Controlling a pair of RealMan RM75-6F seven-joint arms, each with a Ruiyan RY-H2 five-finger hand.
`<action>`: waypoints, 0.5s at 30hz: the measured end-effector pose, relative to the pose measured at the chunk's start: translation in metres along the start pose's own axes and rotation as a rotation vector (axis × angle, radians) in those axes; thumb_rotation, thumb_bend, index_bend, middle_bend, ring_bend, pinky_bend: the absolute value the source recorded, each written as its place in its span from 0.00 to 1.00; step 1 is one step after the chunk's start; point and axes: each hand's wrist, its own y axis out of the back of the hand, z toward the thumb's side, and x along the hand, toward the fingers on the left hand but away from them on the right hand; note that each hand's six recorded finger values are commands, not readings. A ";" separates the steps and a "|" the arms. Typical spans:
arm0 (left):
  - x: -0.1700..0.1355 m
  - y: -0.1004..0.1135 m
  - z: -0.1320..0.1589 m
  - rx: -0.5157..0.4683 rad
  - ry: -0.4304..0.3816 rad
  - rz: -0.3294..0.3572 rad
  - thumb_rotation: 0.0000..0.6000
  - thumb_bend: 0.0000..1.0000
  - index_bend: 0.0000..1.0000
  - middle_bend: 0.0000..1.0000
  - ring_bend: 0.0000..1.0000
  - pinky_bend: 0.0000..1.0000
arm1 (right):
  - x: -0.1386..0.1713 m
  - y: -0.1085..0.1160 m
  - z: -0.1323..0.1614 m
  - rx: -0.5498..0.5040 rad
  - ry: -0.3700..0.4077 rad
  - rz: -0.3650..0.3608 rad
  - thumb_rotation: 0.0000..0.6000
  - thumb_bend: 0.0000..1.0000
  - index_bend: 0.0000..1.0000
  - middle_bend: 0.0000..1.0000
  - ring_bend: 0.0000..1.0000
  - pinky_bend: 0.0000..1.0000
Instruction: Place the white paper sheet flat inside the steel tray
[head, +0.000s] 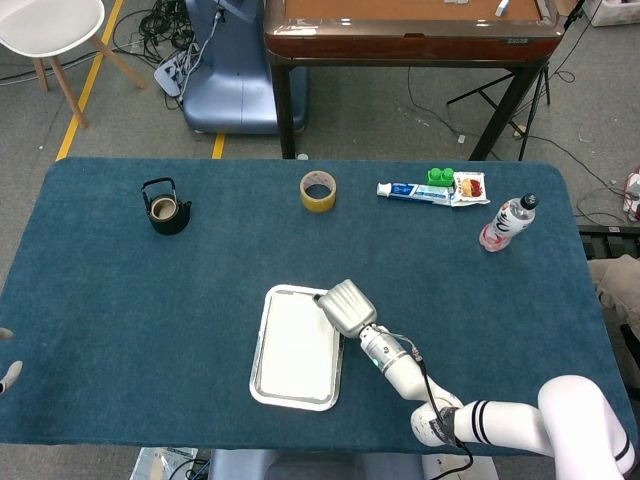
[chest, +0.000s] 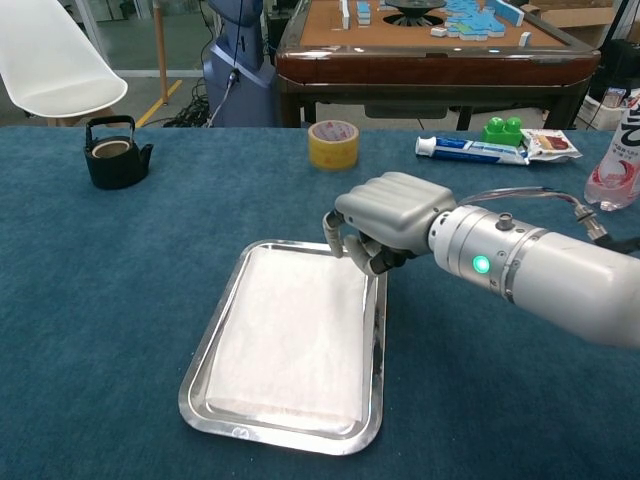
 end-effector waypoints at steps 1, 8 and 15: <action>0.000 0.000 -0.001 -0.001 0.002 0.000 1.00 0.24 0.46 0.45 0.35 0.56 | -0.001 0.000 0.000 -0.001 -0.001 0.001 1.00 0.77 0.44 1.00 1.00 1.00; 0.000 0.003 -0.005 -0.001 0.015 0.001 1.00 0.24 0.49 0.45 0.35 0.56 | -0.010 -0.002 0.001 -0.016 -0.003 0.005 1.00 0.77 0.44 1.00 1.00 1.00; -0.001 0.007 -0.009 0.000 0.031 0.011 1.00 0.24 0.56 0.47 0.35 0.56 | -0.017 -0.008 0.003 -0.030 -0.002 0.018 1.00 0.77 0.44 1.00 1.00 1.00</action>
